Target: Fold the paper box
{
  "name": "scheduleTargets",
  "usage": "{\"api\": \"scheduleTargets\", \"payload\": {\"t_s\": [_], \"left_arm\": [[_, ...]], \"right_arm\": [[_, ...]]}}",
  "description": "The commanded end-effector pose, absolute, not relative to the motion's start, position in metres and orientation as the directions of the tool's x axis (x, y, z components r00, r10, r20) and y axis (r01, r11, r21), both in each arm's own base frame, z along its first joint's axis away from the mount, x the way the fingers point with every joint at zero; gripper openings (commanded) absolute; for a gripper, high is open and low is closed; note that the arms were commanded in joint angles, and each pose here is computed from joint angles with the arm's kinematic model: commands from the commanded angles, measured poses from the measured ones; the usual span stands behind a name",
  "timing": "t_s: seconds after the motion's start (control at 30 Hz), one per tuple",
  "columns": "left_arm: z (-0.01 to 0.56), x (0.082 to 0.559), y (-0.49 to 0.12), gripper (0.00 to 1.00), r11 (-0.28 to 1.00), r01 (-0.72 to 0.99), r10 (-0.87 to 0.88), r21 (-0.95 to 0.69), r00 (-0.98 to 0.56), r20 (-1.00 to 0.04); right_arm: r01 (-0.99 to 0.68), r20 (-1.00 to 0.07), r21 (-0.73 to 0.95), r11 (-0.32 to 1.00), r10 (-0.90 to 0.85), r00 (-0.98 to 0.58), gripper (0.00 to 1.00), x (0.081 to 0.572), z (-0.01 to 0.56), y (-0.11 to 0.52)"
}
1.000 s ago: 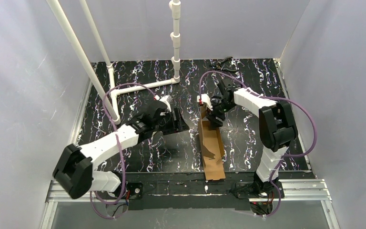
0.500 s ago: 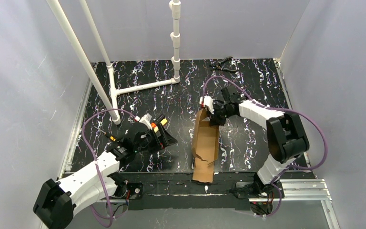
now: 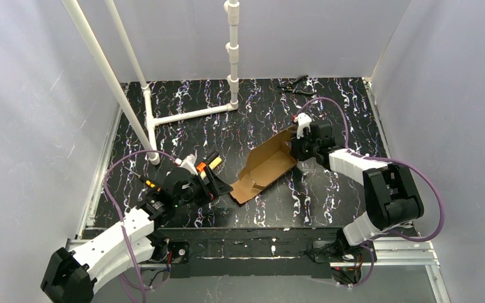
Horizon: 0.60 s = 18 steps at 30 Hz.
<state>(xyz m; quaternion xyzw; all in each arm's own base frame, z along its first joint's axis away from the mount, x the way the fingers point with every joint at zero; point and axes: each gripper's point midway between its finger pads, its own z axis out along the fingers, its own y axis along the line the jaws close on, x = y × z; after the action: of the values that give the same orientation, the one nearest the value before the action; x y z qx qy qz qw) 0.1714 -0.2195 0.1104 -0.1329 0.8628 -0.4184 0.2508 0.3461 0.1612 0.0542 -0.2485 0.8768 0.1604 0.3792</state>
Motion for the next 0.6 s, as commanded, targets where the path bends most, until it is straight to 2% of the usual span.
{"api": "scheduleTargets", "payload": {"t_s": [0.0, 0.07, 0.17, 0.4, 0.47, 0.53, 0.57], "left_arm": [[0.102, 0.173, -0.217, 0.80, 0.639, -0.034, -0.441, -0.768, -0.834, -0.331], [0.102, 0.173, -0.218, 0.81, 0.649, -0.024, -0.433, -0.761, -0.834, -0.342], [0.100, 0.174, -0.217, 0.81, 0.665, -0.014, -0.426, -0.747, -0.828, -0.364], [0.105, 0.175, -0.214, 0.83, 0.687, 0.065, -0.395, -0.724, -0.803, -0.446], [0.110, 0.174, -0.213, 0.87, 0.677, 0.083, -0.398, -0.731, -0.795, -0.458], [0.112, 0.173, -0.213, 0.97, 0.653, 0.090, -0.417, -0.752, -0.786, -0.456], [0.116, 0.174, -0.215, 0.98, 0.630, 0.098, -0.434, -0.770, -0.778, -0.455]], "right_arm": [[-0.466, -0.806, 0.173, 0.868, -0.147, -0.574, 0.33, 0.366, 0.075, 0.158], [-0.484, -0.803, 0.203, 0.851, -0.138, -0.579, 0.40, 0.363, 0.075, 0.157], [-0.540, -0.805, 0.208, 0.816, -0.171, -0.568, 0.45, 0.359, 0.079, 0.154], [-0.735, -0.807, 0.151, 0.661, -0.347, -0.478, 0.77, 0.327, 0.093, 0.145], [-0.781, -0.807, 0.124, 0.612, -0.396, -0.439, 0.82, 0.318, 0.097, 0.142], [-0.795, -0.815, 0.102, 0.598, -0.408, -0.412, 0.87, 0.315, 0.103, 0.136], [-0.807, -0.815, 0.091, 0.584, -0.421, -0.397, 0.89, 0.313, 0.106, 0.134]]}}
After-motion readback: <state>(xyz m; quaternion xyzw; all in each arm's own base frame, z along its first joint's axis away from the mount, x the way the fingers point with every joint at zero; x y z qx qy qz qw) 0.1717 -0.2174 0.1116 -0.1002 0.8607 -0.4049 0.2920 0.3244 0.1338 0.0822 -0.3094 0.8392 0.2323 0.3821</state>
